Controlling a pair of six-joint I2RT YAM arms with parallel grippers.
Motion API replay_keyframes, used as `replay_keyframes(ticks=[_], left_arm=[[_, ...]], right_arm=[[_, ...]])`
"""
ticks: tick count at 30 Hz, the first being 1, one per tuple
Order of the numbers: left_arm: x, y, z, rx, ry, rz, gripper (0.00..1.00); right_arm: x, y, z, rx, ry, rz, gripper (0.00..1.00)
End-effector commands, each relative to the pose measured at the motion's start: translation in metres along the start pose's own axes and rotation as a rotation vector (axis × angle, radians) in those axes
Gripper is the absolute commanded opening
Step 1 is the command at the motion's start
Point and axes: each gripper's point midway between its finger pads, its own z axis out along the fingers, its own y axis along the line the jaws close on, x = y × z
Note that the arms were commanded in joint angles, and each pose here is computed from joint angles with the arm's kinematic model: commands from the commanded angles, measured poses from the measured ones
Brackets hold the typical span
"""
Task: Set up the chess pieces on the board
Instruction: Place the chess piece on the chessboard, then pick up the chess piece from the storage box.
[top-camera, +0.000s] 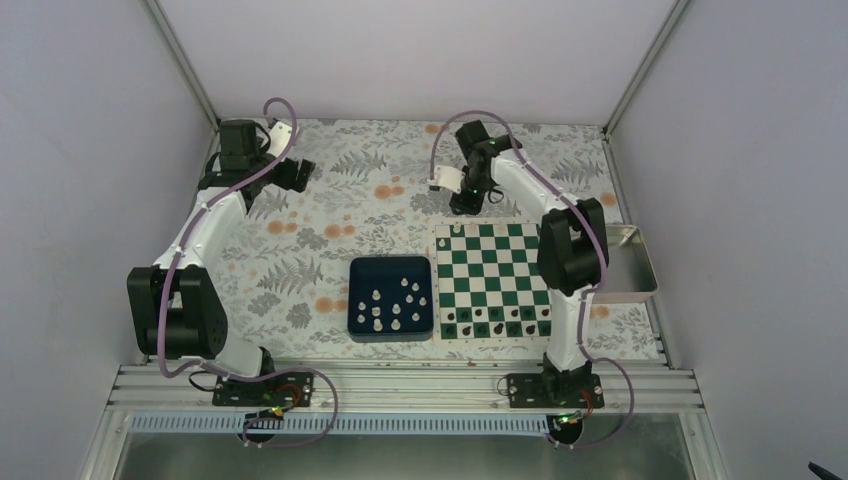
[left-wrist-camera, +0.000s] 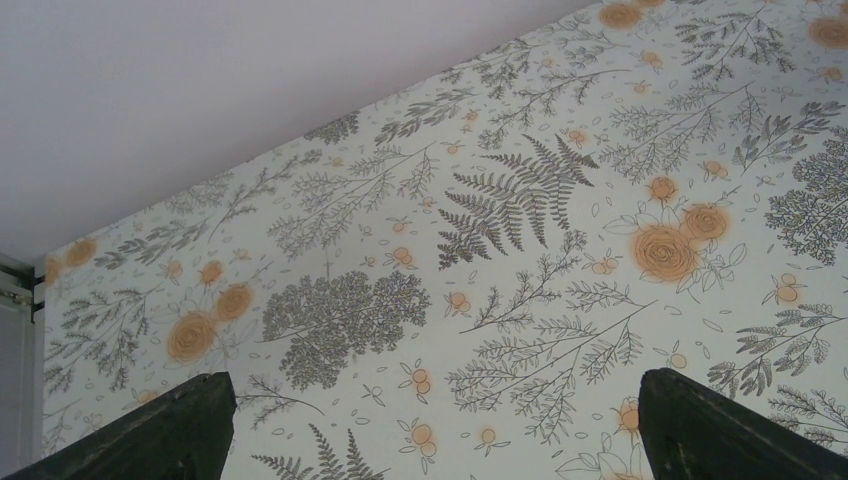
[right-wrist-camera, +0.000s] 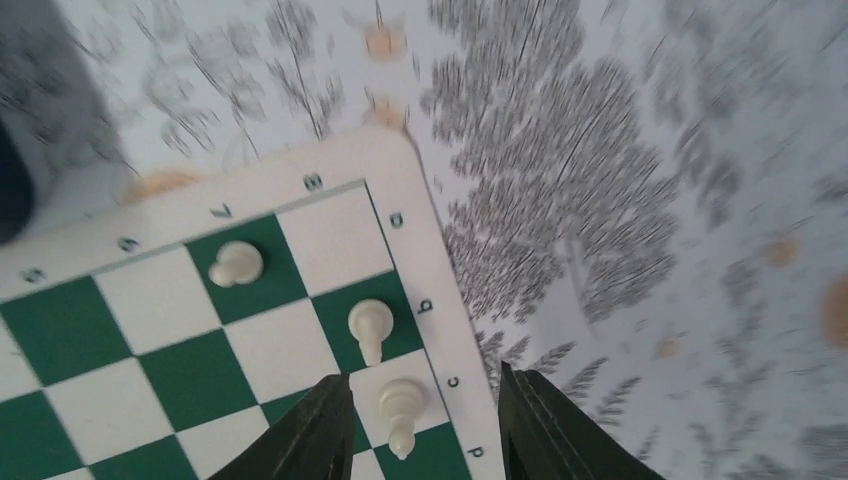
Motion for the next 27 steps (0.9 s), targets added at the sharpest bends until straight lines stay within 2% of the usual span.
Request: replay_keyframes(ticks=[1,7,11,14,21,27], left_arm=[[-0.008,0.000,-0.007,0.008,-0.029,0.013,1.00],[-0.009,0.001,-0.007,0.003,-0.029,0.012,1.00],[-0.007,0.000,-0.007,0.003,-0.025,0.011,1.00],[-0.008,0.000,-0.007,0.003,-0.027,0.013,1.00],[-0.007,0.001,-0.009,-0.002,-0.028,0.014,1.00],[-0.007,0.001,-0.010,-0.005,-0.032,0.014,1.00]], right_arm=[[-0.055,0.029,-0.055,0.075,-0.077,-0.123,0.40],[-0.118,0.127,-0.062,-0.001,-0.126,-0.341,0.41],[-0.132,0.199,-0.040,-0.099,-0.104,-0.467,0.41],[-0.133,0.234,-0.025,-0.156,-0.090,-0.526,0.41],[-0.143,0.279,0.001,-0.225,-0.107,-0.595,0.41],[-0.147,0.293,0.025,-0.255,-0.095,-0.609,0.38]])
